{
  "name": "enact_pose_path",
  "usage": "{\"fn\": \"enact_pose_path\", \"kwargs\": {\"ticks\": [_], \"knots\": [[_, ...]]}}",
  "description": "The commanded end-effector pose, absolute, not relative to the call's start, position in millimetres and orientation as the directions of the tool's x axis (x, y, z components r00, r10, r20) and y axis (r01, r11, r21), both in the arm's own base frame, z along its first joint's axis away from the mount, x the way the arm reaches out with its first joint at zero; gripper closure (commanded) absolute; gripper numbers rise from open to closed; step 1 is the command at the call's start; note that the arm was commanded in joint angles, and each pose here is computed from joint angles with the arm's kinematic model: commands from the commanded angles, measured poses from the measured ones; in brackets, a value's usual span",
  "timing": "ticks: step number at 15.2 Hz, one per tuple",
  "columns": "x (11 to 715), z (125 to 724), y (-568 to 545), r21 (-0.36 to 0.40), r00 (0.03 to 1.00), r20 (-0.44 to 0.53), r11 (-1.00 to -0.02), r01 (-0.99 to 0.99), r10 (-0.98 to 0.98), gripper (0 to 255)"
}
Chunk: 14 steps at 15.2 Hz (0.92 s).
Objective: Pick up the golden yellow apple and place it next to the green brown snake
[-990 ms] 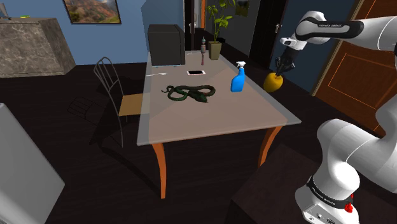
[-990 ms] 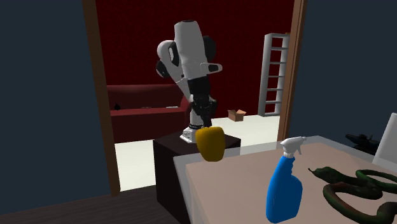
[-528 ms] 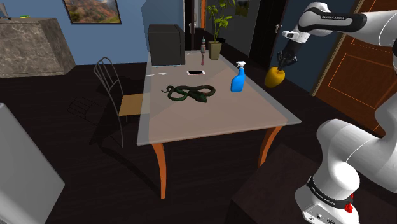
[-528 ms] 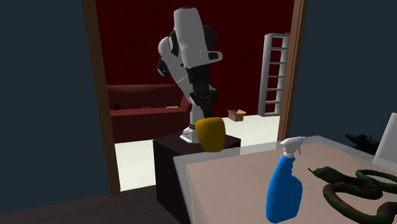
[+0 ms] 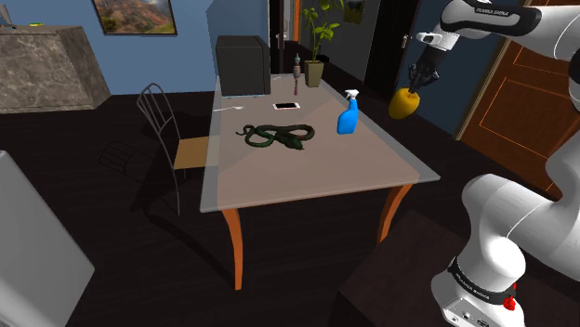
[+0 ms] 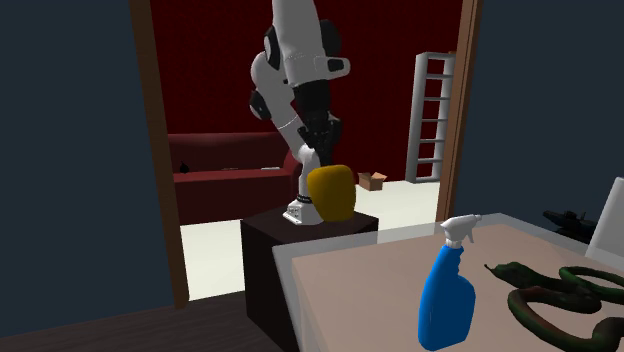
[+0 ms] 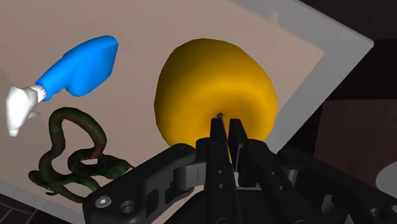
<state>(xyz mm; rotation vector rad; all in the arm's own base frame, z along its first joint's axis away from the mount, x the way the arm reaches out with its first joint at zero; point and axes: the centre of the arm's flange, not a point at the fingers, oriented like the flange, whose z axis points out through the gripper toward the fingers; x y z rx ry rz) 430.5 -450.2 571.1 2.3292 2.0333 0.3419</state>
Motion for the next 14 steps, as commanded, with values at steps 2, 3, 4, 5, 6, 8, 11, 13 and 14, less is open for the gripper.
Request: {"fn": "enact_pose_path", "kwargs": {"ticks": [2, 3, 4, 5, 6, 8, 11, 13, 14], "knots": [[430, 587, -449, 0.167, 0.122, 0.145, -0.145, 0.975, 0.982, 255], [430, 592, -449, 0.167, 0.122, 0.145, -0.145, 0.975, 0.982, 255], [430, 593, -449, 0.167, 0.122, 0.145, -0.145, 0.975, 0.982, 255], [440, 590, -442, 0.167, 0.122, 0.145, -0.145, 0.975, 0.982, 255], [450, 586, -434, 0.167, 0.122, 0.145, -0.145, 0.975, 0.982, 255], [471, 578, -419, 0.167, 0.122, 0.145, -0.145, 0.975, 0.982, 255], [501, 567, -396, 0.167, 0.122, 0.145, -0.145, 0.975, 0.982, 255], [521, 560, -380, 0.167, 0.122, 0.145, -0.145, 0.975, 0.982, 255], [531, 556, -373, 0.167, 0.122, 0.145, -0.145, 0.975, 0.982, 255]]}}
